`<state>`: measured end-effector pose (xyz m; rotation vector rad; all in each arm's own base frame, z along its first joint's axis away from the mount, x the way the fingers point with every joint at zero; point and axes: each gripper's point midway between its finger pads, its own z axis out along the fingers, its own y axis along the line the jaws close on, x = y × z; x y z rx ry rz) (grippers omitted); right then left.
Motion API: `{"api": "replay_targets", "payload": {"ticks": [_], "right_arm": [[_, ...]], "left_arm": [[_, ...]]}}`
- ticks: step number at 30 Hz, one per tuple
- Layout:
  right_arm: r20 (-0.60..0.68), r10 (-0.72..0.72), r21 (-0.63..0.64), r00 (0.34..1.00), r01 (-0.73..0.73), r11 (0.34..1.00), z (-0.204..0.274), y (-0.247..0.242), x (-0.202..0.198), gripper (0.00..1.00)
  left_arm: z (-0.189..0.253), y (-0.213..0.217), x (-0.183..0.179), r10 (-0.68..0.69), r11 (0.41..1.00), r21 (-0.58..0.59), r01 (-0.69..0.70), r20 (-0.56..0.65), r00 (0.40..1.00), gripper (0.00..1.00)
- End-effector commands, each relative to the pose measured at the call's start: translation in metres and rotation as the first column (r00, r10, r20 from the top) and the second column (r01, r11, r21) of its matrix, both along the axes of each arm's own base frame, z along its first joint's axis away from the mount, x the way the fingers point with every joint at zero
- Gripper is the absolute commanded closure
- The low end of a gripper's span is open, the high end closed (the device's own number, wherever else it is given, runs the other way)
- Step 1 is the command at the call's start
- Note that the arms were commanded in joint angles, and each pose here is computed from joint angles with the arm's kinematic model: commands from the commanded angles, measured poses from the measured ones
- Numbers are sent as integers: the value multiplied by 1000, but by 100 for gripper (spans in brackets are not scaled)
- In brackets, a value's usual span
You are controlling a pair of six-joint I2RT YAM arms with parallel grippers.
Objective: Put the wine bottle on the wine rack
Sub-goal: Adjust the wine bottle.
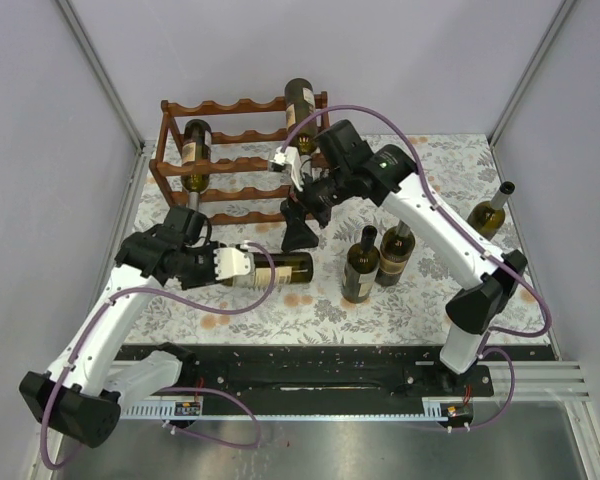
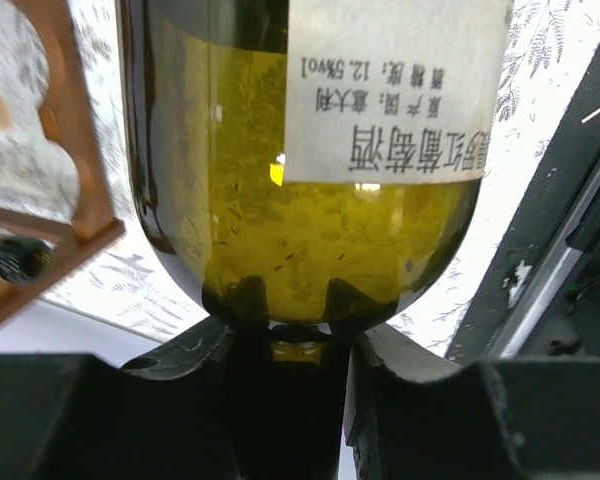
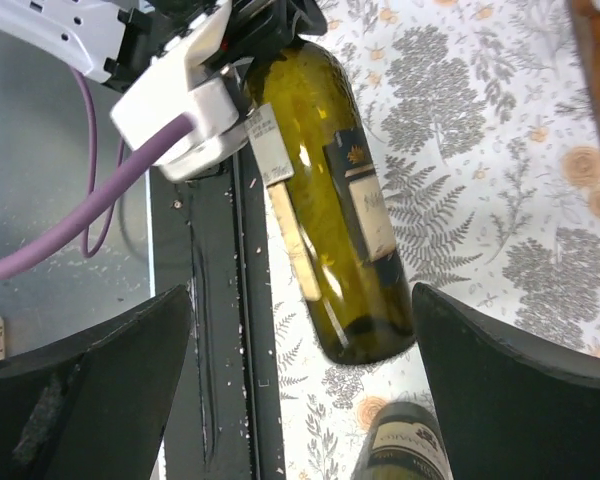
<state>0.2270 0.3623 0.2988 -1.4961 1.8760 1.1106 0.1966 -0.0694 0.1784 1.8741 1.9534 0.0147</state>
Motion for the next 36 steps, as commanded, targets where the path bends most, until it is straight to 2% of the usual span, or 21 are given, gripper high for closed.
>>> {"api": "replay_targets", "payload": {"ticks": [1, 12, 18, 23, 26, 29, 36], "right_arm": [[104, -89, 75, 991, 81, 994, 40, -8, 9, 1], [77, -120, 97, 990, 112, 989, 45, -12, 2, 1], [65, -129, 105, 990, 122, 987, 46, -13, 1, 1], [65, -140, 119, 988, 131, 984, 50, -11, 3, 1], [53, -141, 117, 989, 134, 984, 49, -7, 5, 1], [44, -140, 114, 989, 134, 984, 47, -6, 5, 1], [118, -239, 130, 964, 224, 966, 55, -9, 26, 0]], "left_arm": [[11, 1, 17, 181, 971, -176, -164, 88, 979, 100], [2, 46, 18, 500, 849, -209, -485, 24, 866, 100], [8, 49, 17, 649, 727, -263, -634, -37, 760, 100], [18, 59, 22, 771, 602, -276, -750, -47, 635, 100], [28, 63, 27, 824, 528, -292, -797, -51, 565, 100], [39, 64, 32, 851, 481, -320, -816, -53, 523, 100], [41, 63, 39, 877, 422, -341, -840, -80, 473, 100]]}}
